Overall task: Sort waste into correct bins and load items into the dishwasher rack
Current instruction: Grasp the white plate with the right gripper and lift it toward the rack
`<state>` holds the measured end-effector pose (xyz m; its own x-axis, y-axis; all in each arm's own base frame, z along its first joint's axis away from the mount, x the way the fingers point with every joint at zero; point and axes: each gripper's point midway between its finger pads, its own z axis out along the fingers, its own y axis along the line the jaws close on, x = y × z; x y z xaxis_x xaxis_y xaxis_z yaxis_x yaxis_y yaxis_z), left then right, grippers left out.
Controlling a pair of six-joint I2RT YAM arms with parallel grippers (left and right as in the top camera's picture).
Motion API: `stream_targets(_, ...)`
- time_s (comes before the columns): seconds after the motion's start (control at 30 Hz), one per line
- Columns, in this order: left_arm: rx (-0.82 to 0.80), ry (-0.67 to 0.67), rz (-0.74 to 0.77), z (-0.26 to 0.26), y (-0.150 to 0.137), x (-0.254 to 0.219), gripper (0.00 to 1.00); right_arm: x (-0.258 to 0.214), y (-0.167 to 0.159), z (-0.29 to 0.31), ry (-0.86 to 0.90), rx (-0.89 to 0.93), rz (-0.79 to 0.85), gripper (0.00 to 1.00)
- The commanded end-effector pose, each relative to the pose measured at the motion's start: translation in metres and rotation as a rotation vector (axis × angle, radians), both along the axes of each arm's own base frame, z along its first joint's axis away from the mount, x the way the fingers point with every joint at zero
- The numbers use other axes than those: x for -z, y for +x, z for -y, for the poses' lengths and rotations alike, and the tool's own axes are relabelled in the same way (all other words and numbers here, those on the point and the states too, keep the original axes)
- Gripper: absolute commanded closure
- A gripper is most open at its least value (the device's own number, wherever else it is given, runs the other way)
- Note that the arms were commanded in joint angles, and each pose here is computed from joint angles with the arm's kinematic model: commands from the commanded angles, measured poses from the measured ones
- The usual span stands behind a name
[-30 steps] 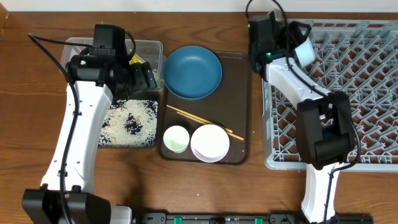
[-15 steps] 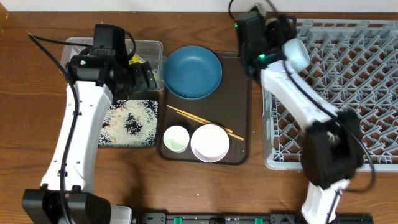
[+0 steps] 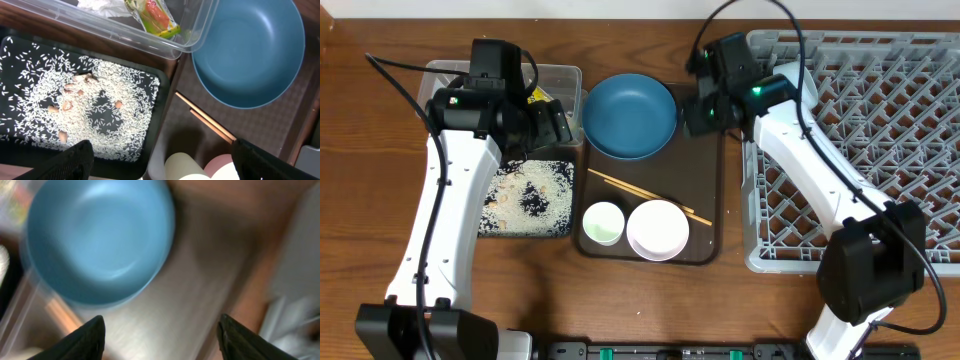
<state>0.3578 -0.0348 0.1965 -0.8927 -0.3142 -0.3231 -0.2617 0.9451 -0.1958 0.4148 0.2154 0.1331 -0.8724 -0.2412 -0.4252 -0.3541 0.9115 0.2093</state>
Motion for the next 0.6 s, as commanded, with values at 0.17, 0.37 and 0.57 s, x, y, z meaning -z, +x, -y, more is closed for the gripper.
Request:
stream_targets(0.17, -0.004, 0.001, 0.024, -0.002, 0.000, -0.009, 0.10, 0.034, -0.098, -0.031, -0.011, -0.172, -0.318, 0.42)
stream_targets(0.37, -0.004, 0.001, 0.024, -0.002, 0.000, -0.009, 0.10, 0.078, -0.130, -0.019, -0.155, -0.153, -0.371, 0.43)
stream_targets(0.57, -0.004, 0.001, 0.024, -0.002, 0.000, -0.009, 0.10, 0.106, -0.146, -0.007, -0.193, -0.147, -0.401, 0.56)
